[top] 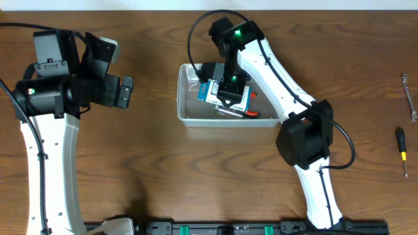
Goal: Pack container
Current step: 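Lower the box into the container and open the right gripper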
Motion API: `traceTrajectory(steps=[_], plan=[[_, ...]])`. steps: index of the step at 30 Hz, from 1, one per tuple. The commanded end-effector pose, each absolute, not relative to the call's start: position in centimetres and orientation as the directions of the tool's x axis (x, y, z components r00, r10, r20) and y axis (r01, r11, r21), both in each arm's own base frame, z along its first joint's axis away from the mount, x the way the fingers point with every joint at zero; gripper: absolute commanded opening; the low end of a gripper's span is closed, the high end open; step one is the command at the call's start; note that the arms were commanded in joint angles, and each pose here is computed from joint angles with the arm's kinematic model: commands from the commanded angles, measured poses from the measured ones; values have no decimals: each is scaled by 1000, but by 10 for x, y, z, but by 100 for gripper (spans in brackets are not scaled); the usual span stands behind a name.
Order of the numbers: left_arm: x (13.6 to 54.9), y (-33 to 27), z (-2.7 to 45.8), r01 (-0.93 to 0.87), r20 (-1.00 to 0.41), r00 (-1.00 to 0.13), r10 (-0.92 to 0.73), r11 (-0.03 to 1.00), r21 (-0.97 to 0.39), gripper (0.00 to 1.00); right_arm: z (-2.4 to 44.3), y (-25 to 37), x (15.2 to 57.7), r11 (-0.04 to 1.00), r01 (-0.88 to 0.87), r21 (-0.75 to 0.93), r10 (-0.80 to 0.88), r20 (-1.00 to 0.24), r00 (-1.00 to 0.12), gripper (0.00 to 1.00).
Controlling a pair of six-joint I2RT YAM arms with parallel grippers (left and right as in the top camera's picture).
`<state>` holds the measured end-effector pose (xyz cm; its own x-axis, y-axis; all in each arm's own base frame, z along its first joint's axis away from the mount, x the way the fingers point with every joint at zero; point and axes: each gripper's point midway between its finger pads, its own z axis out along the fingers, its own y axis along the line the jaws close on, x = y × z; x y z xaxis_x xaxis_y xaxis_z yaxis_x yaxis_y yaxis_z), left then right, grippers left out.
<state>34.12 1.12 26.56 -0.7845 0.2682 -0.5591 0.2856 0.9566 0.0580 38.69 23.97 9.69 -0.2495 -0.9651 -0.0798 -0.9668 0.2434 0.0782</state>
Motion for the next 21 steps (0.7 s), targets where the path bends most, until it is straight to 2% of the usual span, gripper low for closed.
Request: traceTrajectory(steps=[1,12,21], plan=[[342,11,265,285,-562,-785,261,957,47,98,97,233,397,246,-967,63,-963,-93,-251,50],[342,11,265,285,-562,-785,261,957,47,98,93,230,396,266,-958,105,-954,-117,-277,51],[342,11,265,285,-562,-785,261,957,47,98,66,224,385,269,-951,151,-956,-76,-282,51]])
